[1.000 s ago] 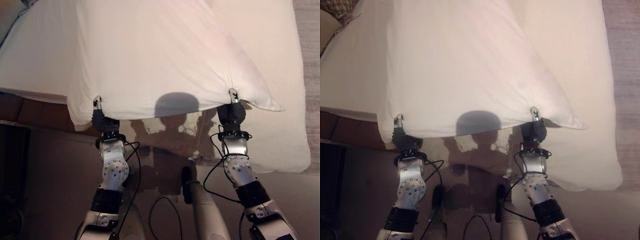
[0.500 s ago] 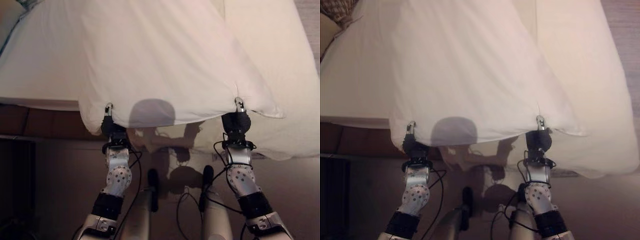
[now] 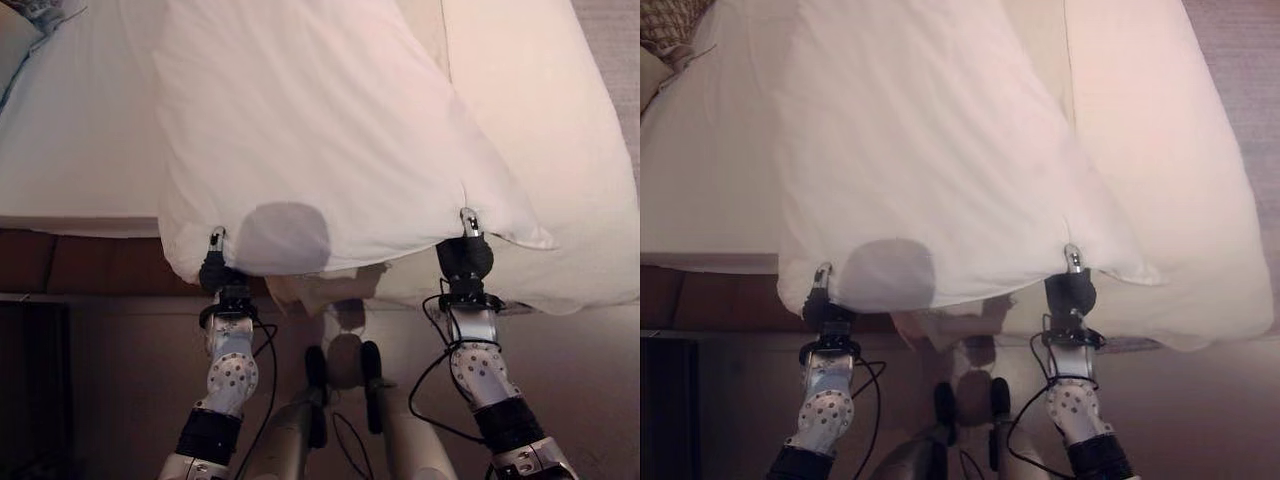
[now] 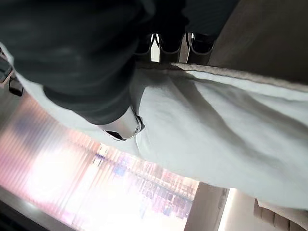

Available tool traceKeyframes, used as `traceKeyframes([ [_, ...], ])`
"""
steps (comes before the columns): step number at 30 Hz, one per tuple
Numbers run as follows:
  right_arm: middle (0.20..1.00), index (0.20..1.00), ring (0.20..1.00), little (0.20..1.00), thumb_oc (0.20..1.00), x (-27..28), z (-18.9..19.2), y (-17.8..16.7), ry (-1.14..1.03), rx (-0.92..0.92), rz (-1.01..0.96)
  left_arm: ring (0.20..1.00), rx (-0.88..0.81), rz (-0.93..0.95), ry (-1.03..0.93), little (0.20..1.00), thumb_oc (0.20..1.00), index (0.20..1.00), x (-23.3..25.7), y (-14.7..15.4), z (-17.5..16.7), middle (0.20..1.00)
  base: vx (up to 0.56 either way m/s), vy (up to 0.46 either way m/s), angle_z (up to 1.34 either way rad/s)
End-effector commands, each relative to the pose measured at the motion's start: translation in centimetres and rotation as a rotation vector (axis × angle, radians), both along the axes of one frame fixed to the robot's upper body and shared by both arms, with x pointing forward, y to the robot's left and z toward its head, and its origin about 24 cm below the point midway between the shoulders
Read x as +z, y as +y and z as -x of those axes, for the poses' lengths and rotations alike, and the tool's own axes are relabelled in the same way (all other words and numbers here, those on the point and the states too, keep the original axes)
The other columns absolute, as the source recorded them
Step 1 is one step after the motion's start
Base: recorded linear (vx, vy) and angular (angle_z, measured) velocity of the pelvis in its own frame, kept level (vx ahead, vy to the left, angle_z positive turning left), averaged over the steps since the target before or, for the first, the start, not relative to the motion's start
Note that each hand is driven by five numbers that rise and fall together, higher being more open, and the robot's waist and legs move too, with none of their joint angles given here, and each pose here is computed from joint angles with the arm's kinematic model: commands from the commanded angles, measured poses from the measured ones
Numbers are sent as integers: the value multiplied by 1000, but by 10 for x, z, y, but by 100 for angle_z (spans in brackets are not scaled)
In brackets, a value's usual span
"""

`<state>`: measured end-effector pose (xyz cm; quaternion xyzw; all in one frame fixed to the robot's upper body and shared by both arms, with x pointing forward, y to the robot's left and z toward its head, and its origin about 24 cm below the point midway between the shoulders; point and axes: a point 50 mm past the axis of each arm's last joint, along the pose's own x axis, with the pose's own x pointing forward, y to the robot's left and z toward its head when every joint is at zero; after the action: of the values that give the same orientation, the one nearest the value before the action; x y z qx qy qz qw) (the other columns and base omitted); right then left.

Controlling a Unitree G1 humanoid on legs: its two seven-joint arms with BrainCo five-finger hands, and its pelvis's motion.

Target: Make the bed

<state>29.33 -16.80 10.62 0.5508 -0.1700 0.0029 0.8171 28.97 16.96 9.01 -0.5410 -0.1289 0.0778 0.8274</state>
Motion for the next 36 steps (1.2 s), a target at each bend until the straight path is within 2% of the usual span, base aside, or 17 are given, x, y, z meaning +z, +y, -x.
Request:
traceKeyframes([
  [1, 200, 200, 200, 200, 200, 20, 17, -20, -148, -92, 91, 200, -10, 10, -126, 200, 200, 200, 17, -10, 4, 200, -86, -81, 26],
  [7, 200, 200, 200, 200, 200, 17, 17, -23, -138, -103, 107, 200, 47, -1, -133, 200, 200, 200, 18, 3, 12, 200, -2, 20, 9],
  [13, 200, 200, 200, 200, 200, 15, 17, -31, -126, -147, 75, 200, 82, -21, -182, 200, 200, 200, 30, 12, 12, 200, 57, 258, 4],
  [21, 200, 200, 200, 200, 200, 14, 20, -27, -147, -153, -1, 200, 83, -16, -163, 200, 200, 200, 24, 18, 6, 200, 115, 592, -6],
  [28, 200, 200, 200, 200, 200, 12, 21, -20, -136, -134, 40, 200, 117, -54, -153, 200, 200, 200, 22, 25, 5, 200, 9, 636, -26],
  [36, 200, 200, 200, 200, 200, 1, 25, -19, -107, -117, 92, 200, 98, -63, -92, 200, 200, 200, 13, 13, 7, 200, -11, 209, -14],
])
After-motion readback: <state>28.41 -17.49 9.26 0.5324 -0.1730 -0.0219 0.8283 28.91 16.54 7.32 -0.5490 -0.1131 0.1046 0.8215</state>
